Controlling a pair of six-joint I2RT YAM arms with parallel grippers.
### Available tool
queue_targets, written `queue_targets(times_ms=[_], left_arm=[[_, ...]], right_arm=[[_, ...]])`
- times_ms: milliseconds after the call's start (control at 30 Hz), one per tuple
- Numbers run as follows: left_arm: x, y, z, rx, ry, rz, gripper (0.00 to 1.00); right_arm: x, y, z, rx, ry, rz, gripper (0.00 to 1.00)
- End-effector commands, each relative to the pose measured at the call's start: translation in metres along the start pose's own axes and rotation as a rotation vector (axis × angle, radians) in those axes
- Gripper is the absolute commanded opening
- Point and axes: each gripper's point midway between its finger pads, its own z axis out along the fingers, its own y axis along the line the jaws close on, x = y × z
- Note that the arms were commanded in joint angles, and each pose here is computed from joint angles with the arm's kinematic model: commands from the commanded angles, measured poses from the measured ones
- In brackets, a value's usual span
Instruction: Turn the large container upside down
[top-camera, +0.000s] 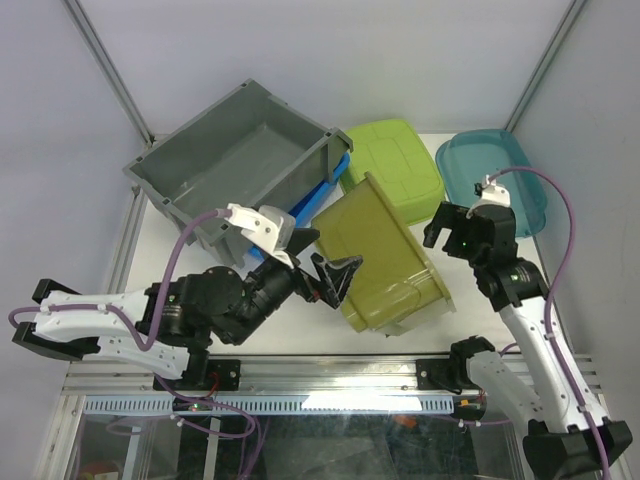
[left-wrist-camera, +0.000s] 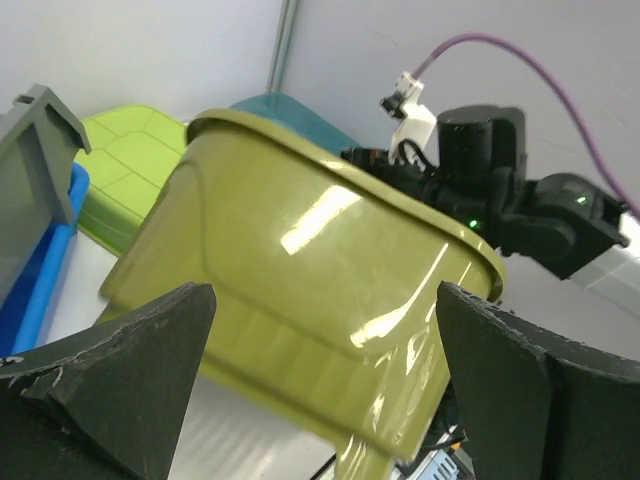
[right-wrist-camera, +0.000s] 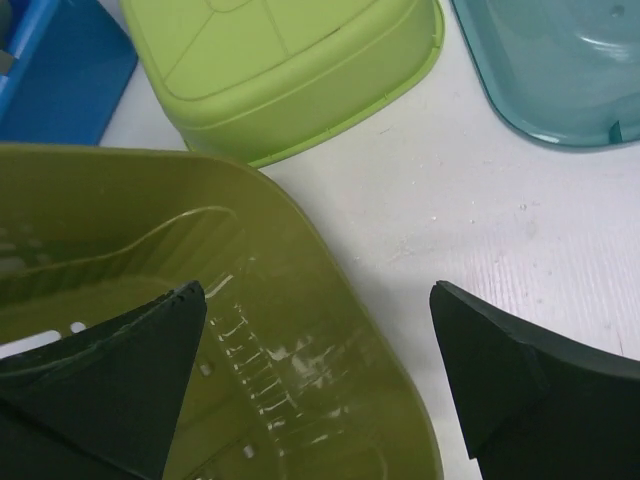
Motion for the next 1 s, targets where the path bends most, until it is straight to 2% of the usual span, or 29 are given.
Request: queue_targets(times_ms=[0,100,200,267,400,533,700,800,967], left_arm=[[0.005,-0.015,0.006,0.042,0.015,-0.024,0.99],[0.011,-0.019,0.008,0.051,0.028,-0.017,0.99],[0.019,-0.02,0.01,0.047,0.049,-0.023,0.99],[0.027,-0.018,0.012,0.045,0.072,-0.04,0.99],[0.041,-0.017,0.014,0.056,0.112,-0.08,0.99],[0.052,-0.022,0.017,0.082,0.146,-0.089,0.99],[0.079,-0.034,0.025,0.078,0.257,0.008,0.99],[0.107,-0.036,0.032,0.043,0.341,0.076,0.99],[0.131,-0.042,0.035,0.048,0.404,0.096,0.99]], right_arm=[[-0.01,0.004,-0.038,-0.013,0.011,0.092,0.99],[-0.023,-0.014,-0.059,0.072,-0.027,0.066,0.99],[-0.048,-0.022,-0.086,0.098,-0.12,0.041,0.99],[-0.067,-0.009,-0.108,0.007,-0.193,-0.001,0.99],[-0.077,0.04,-0.14,-0.307,-0.279,-0.109,0.99],[-0.062,0.054,-0.134,-0.385,-0.2,-0.109,0.99],[-0.045,0.043,-0.109,-0.3,-0.092,-0.06,0.99],[-0.044,0.04,-0.103,-0.269,-0.082,-0.034,0.99],[-0.047,0.03,-0.1,-0.217,-0.116,-0.016,0.99]])
